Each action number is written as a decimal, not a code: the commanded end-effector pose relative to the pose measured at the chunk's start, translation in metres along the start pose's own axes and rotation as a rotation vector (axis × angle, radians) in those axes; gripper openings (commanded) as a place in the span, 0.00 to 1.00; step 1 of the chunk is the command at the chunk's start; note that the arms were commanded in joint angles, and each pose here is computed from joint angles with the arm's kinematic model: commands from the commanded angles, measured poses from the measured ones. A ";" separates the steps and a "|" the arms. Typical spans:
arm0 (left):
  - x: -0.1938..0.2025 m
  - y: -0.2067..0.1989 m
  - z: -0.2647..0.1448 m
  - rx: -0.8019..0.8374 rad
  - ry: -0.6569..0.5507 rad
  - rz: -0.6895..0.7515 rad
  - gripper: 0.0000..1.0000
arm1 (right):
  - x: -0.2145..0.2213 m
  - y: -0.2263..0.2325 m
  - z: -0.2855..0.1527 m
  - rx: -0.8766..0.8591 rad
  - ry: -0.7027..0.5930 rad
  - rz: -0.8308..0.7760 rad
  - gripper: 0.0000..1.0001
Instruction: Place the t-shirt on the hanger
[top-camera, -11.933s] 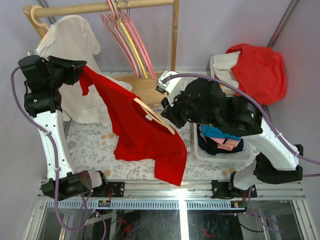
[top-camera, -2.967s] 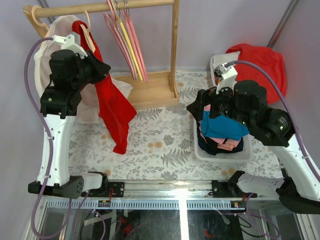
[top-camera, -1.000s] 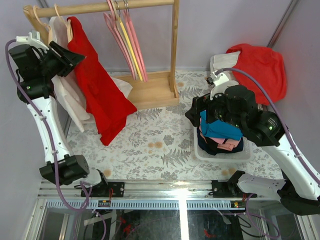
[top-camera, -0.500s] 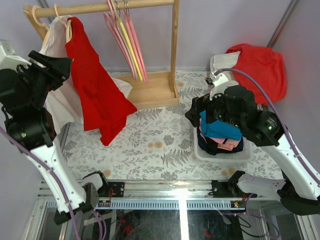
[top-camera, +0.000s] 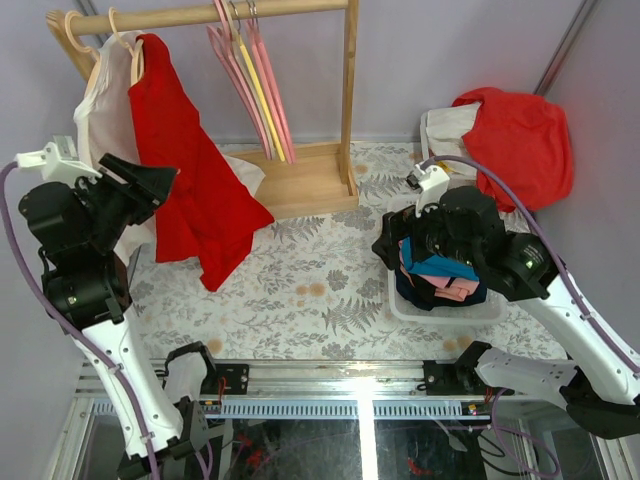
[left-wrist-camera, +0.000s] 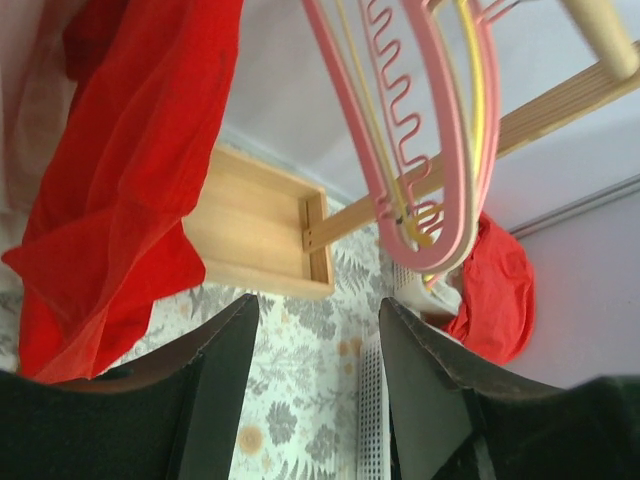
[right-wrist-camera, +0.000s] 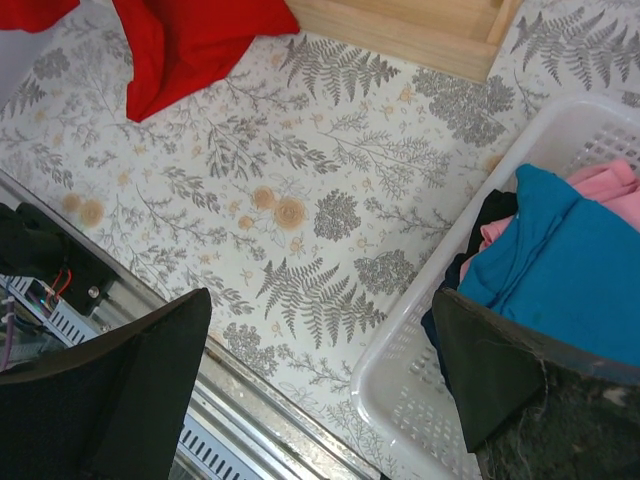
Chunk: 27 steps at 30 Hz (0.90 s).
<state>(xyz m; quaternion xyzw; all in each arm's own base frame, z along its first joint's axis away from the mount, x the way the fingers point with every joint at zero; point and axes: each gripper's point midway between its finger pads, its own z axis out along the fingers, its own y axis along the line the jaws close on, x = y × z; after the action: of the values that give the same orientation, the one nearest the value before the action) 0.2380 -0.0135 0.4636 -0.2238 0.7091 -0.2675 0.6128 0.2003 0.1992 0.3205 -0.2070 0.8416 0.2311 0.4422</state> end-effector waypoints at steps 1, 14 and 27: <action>0.038 0.020 0.009 -0.019 0.139 -0.034 0.51 | -0.002 0.003 0.002 -0.025 -0.033 0.012 1.00; 0.148 0.054 -0.013 -0.053 0.366 -0.005 0.48 | 0.024 0.001 0.023 -0.027 0.037 0.040 1.00; 0.267 0.111 0.027 -0.222 0.543 0.034 0.47 | 0.032 0.005 0.037 -0.042 0.070 0.059 1.00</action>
<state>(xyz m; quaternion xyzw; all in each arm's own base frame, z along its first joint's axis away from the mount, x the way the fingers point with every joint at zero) 0.1992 -0.0832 0.1938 -0.2082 0.8786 -0.2578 0.3438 0.1983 0.2120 0.2661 -0.2050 0.8672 0.2374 0.3868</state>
